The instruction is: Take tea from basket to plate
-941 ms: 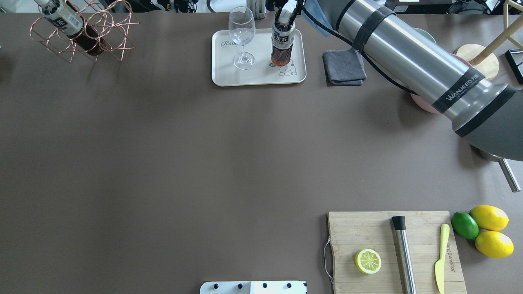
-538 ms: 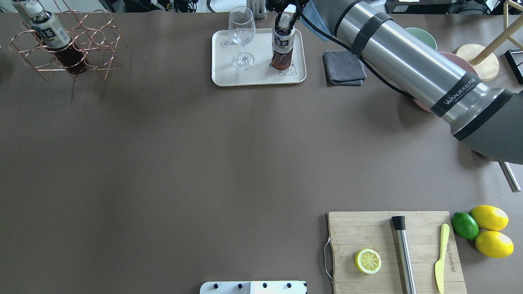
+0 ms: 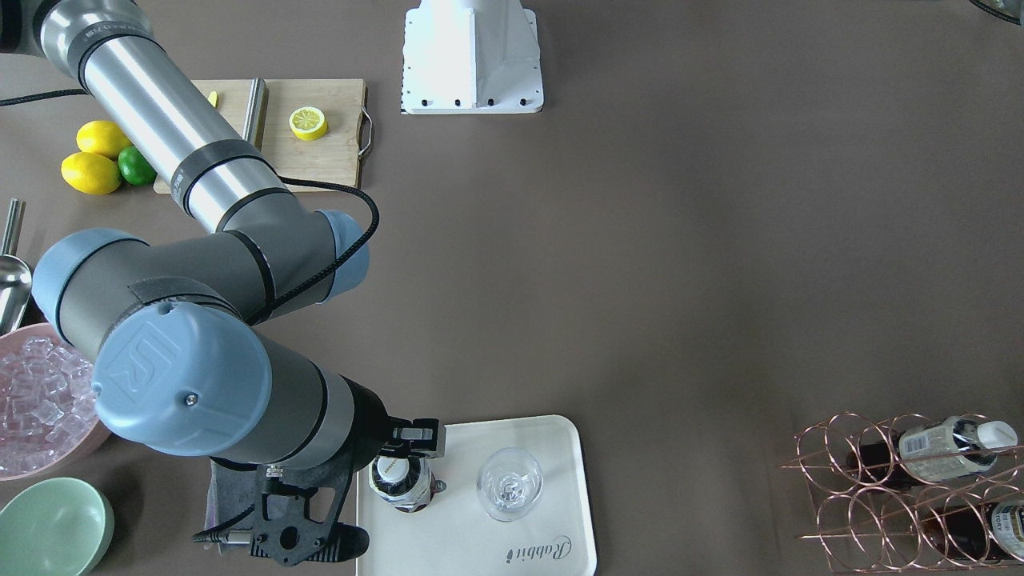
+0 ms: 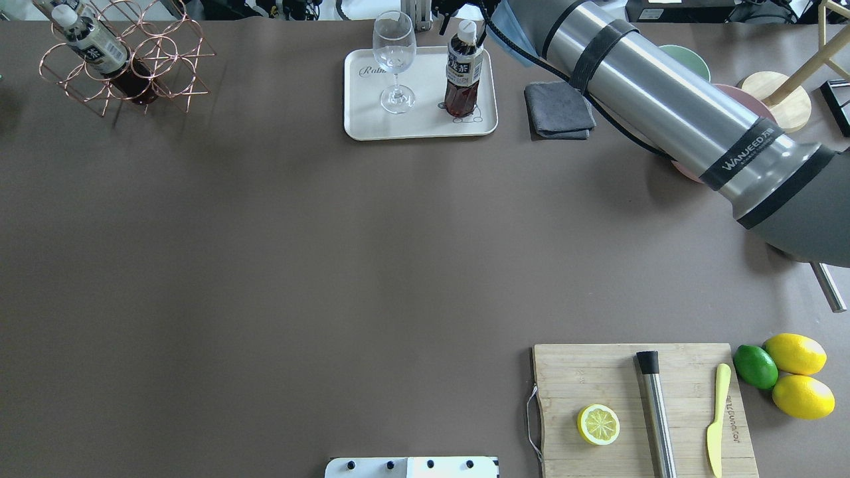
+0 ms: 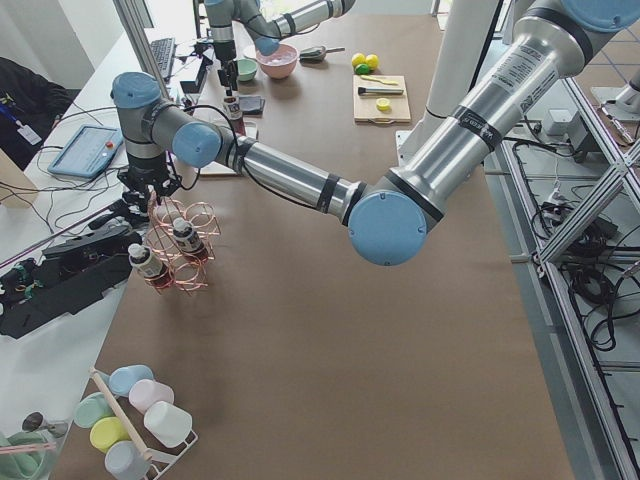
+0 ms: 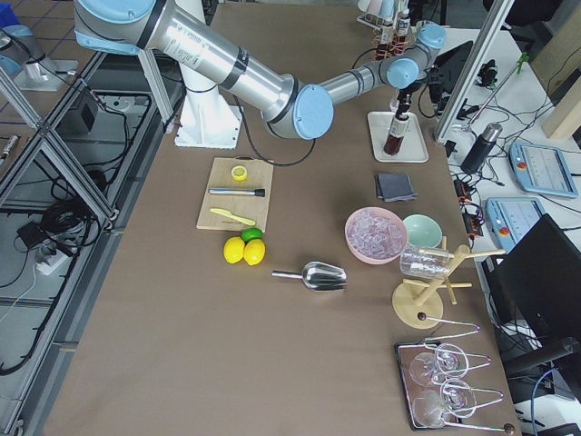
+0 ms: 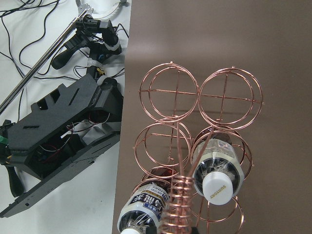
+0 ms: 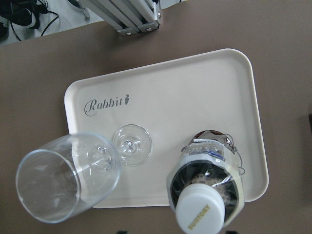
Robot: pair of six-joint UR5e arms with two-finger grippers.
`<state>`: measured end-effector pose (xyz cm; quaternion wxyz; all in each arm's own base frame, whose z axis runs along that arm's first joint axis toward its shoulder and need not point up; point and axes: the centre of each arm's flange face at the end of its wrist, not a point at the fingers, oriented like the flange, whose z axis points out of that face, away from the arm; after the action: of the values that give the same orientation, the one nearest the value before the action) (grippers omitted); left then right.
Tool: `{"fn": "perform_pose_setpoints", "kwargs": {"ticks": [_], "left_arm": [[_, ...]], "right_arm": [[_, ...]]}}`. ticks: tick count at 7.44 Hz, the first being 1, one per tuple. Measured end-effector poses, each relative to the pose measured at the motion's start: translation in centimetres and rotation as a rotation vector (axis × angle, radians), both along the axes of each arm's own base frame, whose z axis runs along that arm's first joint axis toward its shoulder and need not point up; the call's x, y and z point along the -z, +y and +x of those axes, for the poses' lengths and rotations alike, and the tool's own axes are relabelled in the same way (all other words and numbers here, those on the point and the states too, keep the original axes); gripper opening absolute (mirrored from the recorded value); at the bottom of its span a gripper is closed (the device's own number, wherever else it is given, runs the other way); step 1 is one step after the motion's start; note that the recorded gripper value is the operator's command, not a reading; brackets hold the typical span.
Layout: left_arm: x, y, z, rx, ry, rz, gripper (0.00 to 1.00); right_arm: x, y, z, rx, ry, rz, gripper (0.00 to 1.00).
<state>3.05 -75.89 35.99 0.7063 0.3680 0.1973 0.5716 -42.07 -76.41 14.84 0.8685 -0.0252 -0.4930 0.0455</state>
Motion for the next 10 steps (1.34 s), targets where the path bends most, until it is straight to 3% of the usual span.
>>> {"fn": "perform_pose_setpoints", "kwargs": {"ticks": [2, 4, 6, 8, 10], "left_arm": [[-0.4, -0.2, 0.1, 0.002, -0.001, -0.011, 0.0], [-0.5, -0.2, 0.2, 0.002, -0.001, -0.014, 0.0], [-0.6, -0.2, 0.2, 0.002, -0.002, -0.016, 0.0], [-0.9, -0.3, 0.2, 0.005, -0.005, -0.023, 0.0], [-1.6, -0.4, 0.2, 0.005, -0.008, -0.035, 0.0]], "right_arm": [[1.5, 1.6, 1.5, 0.001, -0.015, 0.01, 0.99], [0.8, 6.4, 5.0, 0.005, 0.004, -0.011, 0.99], [-1.1, 11.9, 8.4, 0.04, 0.073, 0.013, 1.0], [-8.1, 17.1, 13.4, 0.066, 0.162, 0.055, 1.0], [-16.9, 22.4, 19.8, 0.072, 0.223, 0.04, 1.0]]}}
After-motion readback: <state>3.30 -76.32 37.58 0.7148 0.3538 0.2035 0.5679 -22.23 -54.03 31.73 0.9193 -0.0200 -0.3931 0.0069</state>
